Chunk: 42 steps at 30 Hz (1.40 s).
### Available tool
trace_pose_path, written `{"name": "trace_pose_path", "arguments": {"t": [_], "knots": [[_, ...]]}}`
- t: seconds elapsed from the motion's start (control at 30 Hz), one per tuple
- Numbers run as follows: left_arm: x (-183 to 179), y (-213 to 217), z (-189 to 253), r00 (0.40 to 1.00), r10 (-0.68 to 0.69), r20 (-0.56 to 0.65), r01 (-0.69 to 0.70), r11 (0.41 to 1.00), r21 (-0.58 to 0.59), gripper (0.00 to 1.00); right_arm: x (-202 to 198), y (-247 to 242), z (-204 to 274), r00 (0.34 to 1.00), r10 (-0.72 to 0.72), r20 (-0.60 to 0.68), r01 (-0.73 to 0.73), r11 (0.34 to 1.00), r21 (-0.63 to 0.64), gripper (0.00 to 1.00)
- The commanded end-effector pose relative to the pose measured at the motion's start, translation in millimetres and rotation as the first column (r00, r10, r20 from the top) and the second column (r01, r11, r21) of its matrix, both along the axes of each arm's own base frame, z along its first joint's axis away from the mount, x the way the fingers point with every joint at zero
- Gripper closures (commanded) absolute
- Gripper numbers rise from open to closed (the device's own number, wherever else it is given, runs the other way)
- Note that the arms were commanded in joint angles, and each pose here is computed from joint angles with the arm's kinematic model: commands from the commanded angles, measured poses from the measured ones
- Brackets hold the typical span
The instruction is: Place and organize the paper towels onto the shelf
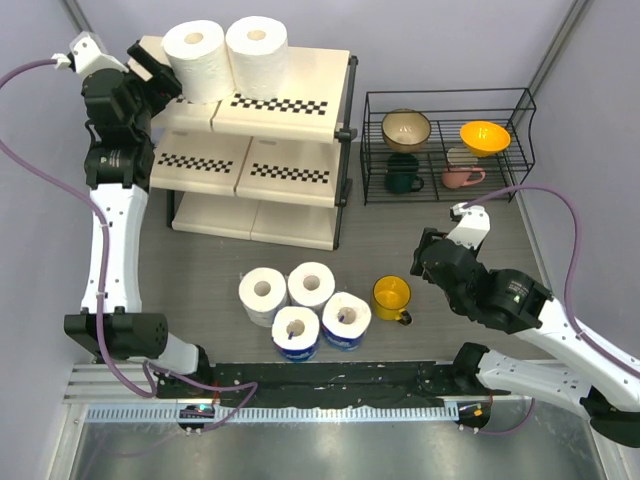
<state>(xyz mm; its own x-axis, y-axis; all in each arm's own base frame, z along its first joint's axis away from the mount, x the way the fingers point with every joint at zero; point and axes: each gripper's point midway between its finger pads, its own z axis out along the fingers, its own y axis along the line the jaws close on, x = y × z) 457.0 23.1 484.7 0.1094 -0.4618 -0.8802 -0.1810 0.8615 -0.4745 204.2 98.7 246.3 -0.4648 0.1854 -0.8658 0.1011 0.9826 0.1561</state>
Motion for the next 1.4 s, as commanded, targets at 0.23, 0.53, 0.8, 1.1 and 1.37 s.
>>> {"name": "trace_pose_path", "arguments": {"t": [0.23,0.53,0.8,1.1,1.37], "knots": [[-26.9,9.0,15.9,0.998,0.056,0.040,-0.059,0.997,0.059,0.08,28.9,1.1,120.1,0.969,-0.029,0.245,0.026,1.000,0.013,0.35],[-59.7,33.0,21.2,0.988,0.152,0.034,-0.155,0.983,0.096,0.04,106.4,41.8,259.8,0.899,0.046,0.436,0.006,0.993,-0.117,0.34],[-73.8,39.7,25.1,0.986,0.163,0.045,-0.167,0.980,0.107,0.04,228.5,49.5,297.8,0.863,0.053,0.503,-0.033,0.998,-0.048,0.18],[-76.5,38.9,23.9,0.985,0.159,0.063,-0.164,0.981,0.101,0.04,279.3,79.2,313.2,0.768,0.128,0.627,-0.098,0.992,-0.082,0.12],[-66.2,32.5,20.4,0.990,0.122,0.071,-0.128,0.987,0.095,0.04,316.5,114.4,296.1,0.729,0.219,0.648,-0.179,0.976,-0.128,0.09]]}}
